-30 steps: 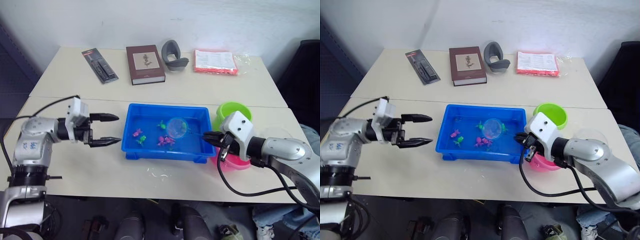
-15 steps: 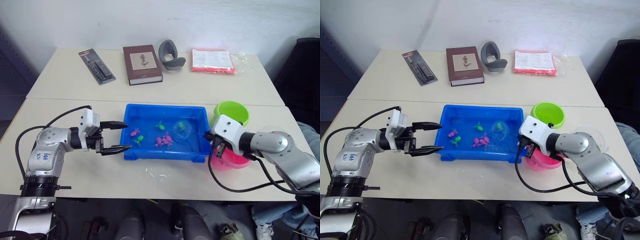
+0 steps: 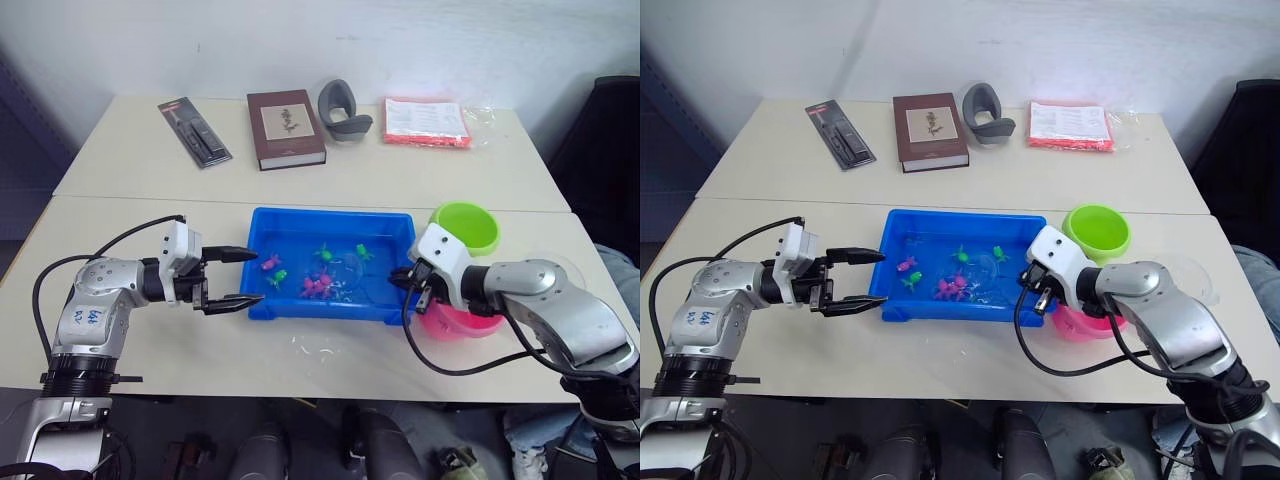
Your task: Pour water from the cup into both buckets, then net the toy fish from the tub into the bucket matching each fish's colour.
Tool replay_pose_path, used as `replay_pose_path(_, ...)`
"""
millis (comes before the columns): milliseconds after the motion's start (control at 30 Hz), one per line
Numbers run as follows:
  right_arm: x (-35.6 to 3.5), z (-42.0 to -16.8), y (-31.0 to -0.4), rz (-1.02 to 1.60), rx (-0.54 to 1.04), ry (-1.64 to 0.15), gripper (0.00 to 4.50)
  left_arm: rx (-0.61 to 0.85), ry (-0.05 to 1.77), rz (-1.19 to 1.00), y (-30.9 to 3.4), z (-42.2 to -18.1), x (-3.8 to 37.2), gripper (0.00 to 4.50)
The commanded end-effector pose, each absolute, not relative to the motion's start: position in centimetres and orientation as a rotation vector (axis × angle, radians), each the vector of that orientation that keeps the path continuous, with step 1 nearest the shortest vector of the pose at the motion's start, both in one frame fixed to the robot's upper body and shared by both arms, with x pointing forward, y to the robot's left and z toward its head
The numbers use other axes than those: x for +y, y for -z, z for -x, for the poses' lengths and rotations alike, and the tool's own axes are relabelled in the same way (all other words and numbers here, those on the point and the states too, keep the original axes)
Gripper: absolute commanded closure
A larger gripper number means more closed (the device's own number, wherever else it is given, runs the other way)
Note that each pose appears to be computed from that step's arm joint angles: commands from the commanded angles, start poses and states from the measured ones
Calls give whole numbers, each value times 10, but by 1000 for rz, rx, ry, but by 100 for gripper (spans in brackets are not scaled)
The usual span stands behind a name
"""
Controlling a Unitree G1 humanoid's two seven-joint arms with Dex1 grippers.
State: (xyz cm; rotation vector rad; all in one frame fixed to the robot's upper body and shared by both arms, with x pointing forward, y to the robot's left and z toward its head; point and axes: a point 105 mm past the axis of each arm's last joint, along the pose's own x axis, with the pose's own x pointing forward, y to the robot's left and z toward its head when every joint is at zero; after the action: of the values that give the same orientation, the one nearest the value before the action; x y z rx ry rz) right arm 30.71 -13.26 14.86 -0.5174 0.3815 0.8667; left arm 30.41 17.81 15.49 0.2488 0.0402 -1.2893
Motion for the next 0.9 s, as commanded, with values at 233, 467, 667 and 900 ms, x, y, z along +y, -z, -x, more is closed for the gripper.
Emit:
replay_pose_path(233,-125,-309,-154,606,360,-895,450,11,1290,-288,-162,-303,178,1)
replay_pose_path(467,-103,-314,-151,581,344,-945,450,24,1280,-295,-160,-303,181,1)
replay_pose_path(667,-88,-319,-153,518,313,-963,450,35,1271,-301,-159,-302,184,1)
replay_pose_path(900,-84,-314,-159,384,312,-991,450,45,1253,-308,-158,-302,190,1)
